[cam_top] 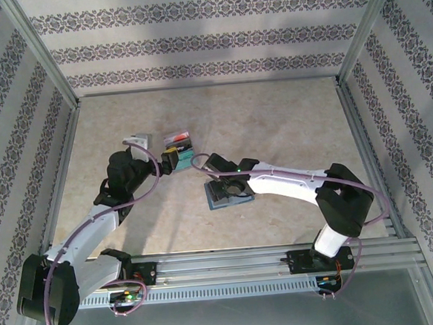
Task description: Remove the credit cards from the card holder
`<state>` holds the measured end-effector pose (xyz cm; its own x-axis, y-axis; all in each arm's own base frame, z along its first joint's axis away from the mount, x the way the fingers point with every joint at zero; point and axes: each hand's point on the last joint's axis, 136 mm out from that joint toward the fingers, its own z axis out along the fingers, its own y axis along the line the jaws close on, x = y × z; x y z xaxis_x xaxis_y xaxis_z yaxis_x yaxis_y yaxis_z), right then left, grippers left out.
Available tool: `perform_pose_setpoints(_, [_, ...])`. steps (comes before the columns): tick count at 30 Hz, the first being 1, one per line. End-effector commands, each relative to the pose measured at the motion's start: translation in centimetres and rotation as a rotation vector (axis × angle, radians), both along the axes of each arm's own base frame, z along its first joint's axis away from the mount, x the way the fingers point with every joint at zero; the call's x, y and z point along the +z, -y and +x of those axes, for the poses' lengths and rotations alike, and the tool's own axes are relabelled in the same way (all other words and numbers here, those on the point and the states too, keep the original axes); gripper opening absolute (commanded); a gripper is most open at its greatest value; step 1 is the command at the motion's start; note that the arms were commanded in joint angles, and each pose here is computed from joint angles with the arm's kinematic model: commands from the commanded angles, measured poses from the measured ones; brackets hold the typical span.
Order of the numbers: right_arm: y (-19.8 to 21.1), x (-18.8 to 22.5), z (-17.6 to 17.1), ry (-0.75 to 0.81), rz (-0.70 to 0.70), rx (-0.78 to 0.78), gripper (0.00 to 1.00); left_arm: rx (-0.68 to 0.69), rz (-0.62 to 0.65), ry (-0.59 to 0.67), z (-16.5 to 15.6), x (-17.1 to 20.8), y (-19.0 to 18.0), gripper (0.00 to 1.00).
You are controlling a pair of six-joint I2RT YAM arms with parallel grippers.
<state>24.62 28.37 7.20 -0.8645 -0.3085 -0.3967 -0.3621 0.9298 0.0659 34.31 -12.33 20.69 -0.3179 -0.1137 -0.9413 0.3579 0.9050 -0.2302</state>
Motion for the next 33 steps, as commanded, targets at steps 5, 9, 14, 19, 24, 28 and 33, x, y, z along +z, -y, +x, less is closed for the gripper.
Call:
perform_pose_setpoints(5, [-1.0,-1.1,-0.6,-0.037,-0.048,0.003,0.58,0.053,-0.066,0.068,-0.1,2.3,-0.7,0.99])
perform_pose_setpoints(9, [-1.3,-2.2,-0.8,-0.067,-0.062,0.001,0.6,0.085,-0.077,0.058,0.0,1.9,-1.2,0.99])
perform_pose_setpoints(14, [-1.4,-3.4,-0.8,-0.086,-0.086,0.002,0.68,0.115,-0.101,0.049,0.0,1.5,-1.6,0.99])
perform_pose_setpoints(19, [-1.7,-4.2,-1.0,-0.109,-0.088,0.01,0.71,0.142,-0.115,0.027,0.1,1.0,-2.0,0.99])
perform_pose_setpoints(24, [-1.6,-4.9,-1.1,-0.12,-0.097,0.012,0.7,0.156,-0.134,0.019,0.1,0.7,-2.2,0.99])
perform_pose_setpoints(28, [-1.5,-5.4,-1.2,-0.127,-0.104,0.01,0.68,0.155,-0.138,0.018,0.1,0.7,-2.1,0.99])
perform_pose_setpoints(33, [-1.6,-5.7,-1.4,-0.137,-0.084,0.004,0.57,0.144,-0.132,0.016,0.1,0.8,-1.9,0.99])
